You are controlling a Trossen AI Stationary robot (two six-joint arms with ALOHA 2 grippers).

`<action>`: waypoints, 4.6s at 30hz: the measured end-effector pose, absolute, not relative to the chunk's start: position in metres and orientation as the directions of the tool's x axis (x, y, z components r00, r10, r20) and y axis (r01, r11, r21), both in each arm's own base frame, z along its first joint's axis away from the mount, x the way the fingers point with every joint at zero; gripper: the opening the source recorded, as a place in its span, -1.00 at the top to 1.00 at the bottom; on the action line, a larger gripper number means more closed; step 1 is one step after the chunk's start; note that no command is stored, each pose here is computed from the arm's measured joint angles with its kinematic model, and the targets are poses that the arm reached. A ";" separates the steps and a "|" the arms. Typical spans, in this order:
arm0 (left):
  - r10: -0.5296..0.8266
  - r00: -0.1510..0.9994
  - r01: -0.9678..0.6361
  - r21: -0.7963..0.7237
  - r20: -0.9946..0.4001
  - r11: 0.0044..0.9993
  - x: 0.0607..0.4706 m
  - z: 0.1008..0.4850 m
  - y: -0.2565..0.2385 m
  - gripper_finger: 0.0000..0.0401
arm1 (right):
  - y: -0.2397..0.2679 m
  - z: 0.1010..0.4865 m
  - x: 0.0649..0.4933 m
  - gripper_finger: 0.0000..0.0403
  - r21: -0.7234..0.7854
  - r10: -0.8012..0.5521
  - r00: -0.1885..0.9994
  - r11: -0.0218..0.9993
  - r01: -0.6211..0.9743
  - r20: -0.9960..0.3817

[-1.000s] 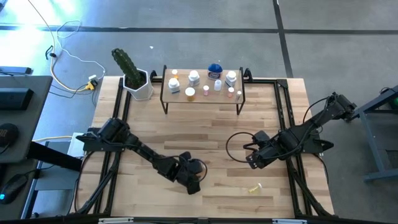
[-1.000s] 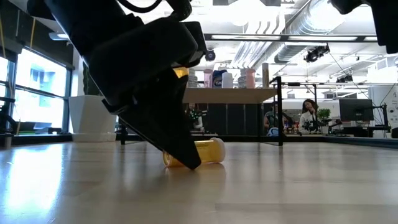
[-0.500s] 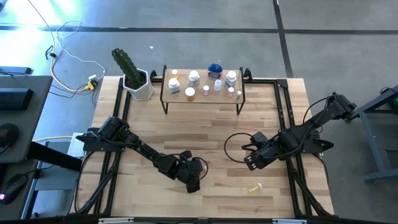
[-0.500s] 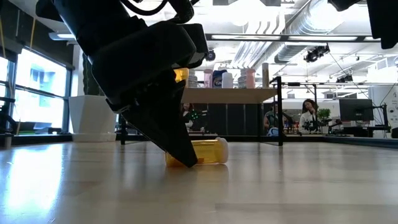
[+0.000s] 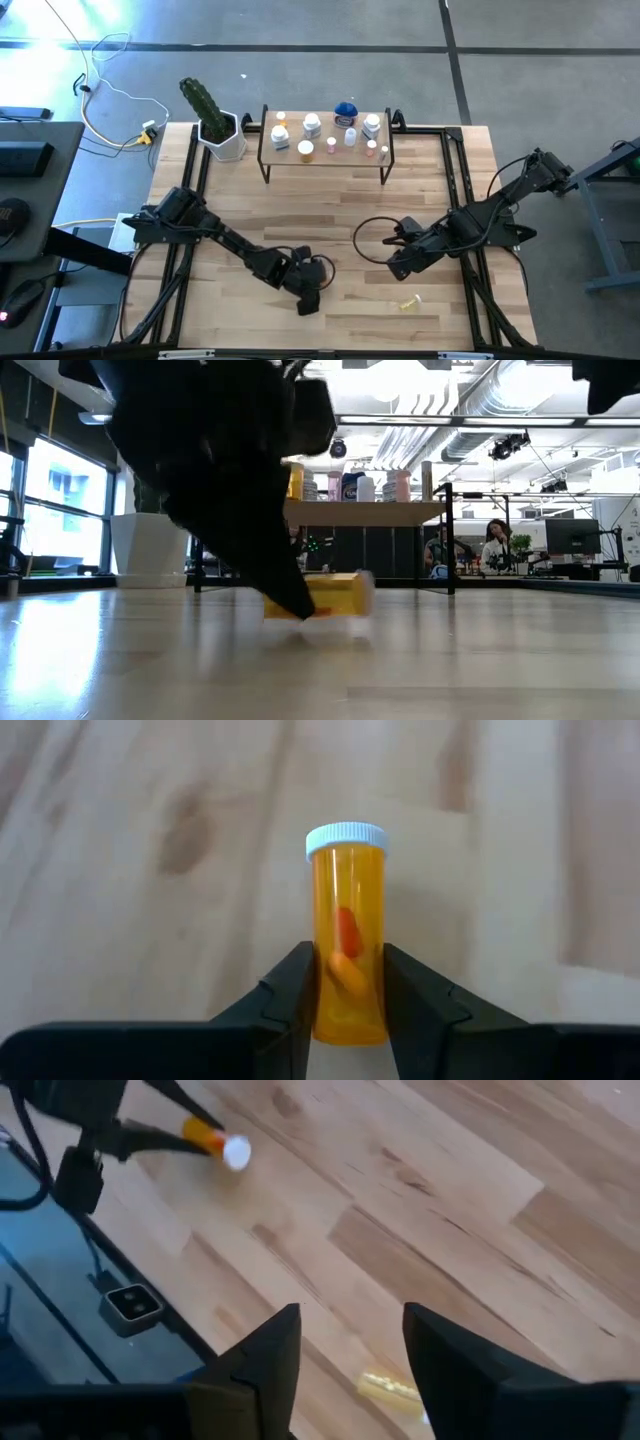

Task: Pick and place medicine bottles onto shelf by color
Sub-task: Put the orange pill bottle on the shelf

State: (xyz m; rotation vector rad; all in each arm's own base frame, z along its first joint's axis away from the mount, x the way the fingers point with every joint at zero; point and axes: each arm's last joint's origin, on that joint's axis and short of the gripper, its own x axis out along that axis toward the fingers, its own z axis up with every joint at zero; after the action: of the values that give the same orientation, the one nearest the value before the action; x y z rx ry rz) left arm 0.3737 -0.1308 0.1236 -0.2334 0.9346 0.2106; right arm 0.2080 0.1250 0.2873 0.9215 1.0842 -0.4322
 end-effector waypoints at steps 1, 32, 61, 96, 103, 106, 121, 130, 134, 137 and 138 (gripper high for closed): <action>0.066 0.588 -0.265 -0.115 -0.806 0.957 0.375 0.125 -0.131 0.56 | 0.125 0.288 0.208 0.12 0.428 0.126 0.440 0.570 0.702 -0.889; 0.052 0.896 -0.149 -0.188 -0.442 0.971 0.412 0.202 -0.060 0.56 | 0.093 0.301 0.245 0.04 0.580 -0.039 0.686 0.500 0.643 -0.727; 0.218 0.907 -0.295 -0.174 -0.361 0.939 0.418 0.212 0.007 0.56 | 0.005 0.297 0.255 0.04 0.536 0.088 0.578 0.505 0.676 -0.812; 0.261 0.898 -0.332 -0.156 -0.355 0.930 0.418 0.212 0.001 0.56 | 0.006 0.298 0.259 0.22 0.558 0.089 0.606 0.513 0.652 -0.791; 0.251 0.892 -0.325 -0.147 -0.377 0.934 0.417 0.209 -0.007 0.56 | 0.009 0.298 0.259 0.08 0.558 0.071 0.609 0.495 0.666 -0.790; 0.256 0.891 -0.323 -0.128 -0.374 0.938 0.417 0.209 -0.008 0.56 | 0.009 0.298 0.259 0.07 0.562 0.083 0.608 0.493 0.664 -0.790; 0.281 0.886 -0.345 -0.119 -0.368 0.931 0.417 0.210 -0.005 0.56 | 0.010 0.298 0.258 0.10 0.563 0.100 0.598 0.485 0.669 -0.795; 0.292 0.883 -0.346 -0.091 -0.367 0.934 0.417 0.210 -0.004 0.56 | 0.010 0.298 0.258 0.44 0.566 0.099 0.598 0.472 0.676 -0.796; 0.292 0.883 -0.346 -0.090 -0.367 0.934 0.417 0.210 -0.004 0.56 | 0.010 0.298 0.258 0.49 0.567 0.099 0.598 0.468 0.677 -0.795; 0.292 0.883 -0.338 -0.067 -0.368 0.939 0.417 0.210 -0.004 0.56 | 0.010 0.298 0.258 0.49 0.568 0.098 0.598 0.465 0.679 -0.795; 0.292 0.882 -0.336 -0.059 -0.369 0.940 0.417 0.210 -0.004 0.56 | 0.010 0.298 0.258 0.49 0.568 0.098 0.598 0.464 0.679 -0.795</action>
State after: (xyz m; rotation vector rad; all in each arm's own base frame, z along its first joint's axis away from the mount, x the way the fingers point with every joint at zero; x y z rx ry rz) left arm 0.4168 -0.0043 0.2099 -0.1228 0.3646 0.3276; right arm 0.2583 0.0096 0.2977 1.0479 0.8832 -0.4207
